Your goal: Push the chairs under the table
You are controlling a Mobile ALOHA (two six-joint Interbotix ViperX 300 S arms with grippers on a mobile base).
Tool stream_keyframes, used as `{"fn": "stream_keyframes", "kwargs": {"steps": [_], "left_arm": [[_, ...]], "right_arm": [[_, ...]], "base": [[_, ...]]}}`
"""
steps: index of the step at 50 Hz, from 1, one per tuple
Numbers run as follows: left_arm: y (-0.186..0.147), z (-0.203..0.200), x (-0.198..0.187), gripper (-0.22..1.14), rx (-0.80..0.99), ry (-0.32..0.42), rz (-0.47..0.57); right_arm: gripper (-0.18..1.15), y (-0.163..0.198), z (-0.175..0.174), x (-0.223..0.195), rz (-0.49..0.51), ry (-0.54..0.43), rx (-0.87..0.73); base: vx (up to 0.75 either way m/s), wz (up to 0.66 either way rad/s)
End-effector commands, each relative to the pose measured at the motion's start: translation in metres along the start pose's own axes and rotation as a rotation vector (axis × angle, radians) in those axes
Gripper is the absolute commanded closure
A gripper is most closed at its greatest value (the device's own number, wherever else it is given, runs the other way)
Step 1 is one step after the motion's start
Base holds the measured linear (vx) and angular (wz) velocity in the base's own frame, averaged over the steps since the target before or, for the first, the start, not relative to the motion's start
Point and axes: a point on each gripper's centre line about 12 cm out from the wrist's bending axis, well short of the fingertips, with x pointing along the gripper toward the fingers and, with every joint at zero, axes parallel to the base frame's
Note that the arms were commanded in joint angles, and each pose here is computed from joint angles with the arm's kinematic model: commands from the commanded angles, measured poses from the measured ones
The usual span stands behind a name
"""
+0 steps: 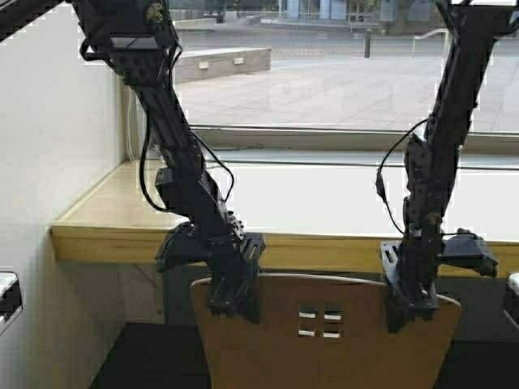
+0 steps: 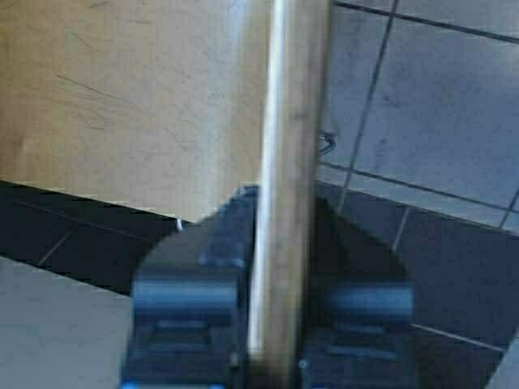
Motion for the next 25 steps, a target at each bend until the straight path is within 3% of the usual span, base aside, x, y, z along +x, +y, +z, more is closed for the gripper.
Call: {"fn": "stream_keyframes", "kwargs": {"steps": [1,25], "left_arm": [[-0.038,0.012,-0.01,0.84,0.007,-0.018,-0.094],[-0.026,0.018,-0.005,0.84,0.007,-0.038,-0.087]], "right_arm": [[0.87,0.003,-0.007,0.001,0.007,0.013,-0.078],[0.87,0.003,-0.007,0.001,0.008,0.019,-0.159]], "base": [[0.22,-0.06],[0.21,-0.04]]}}
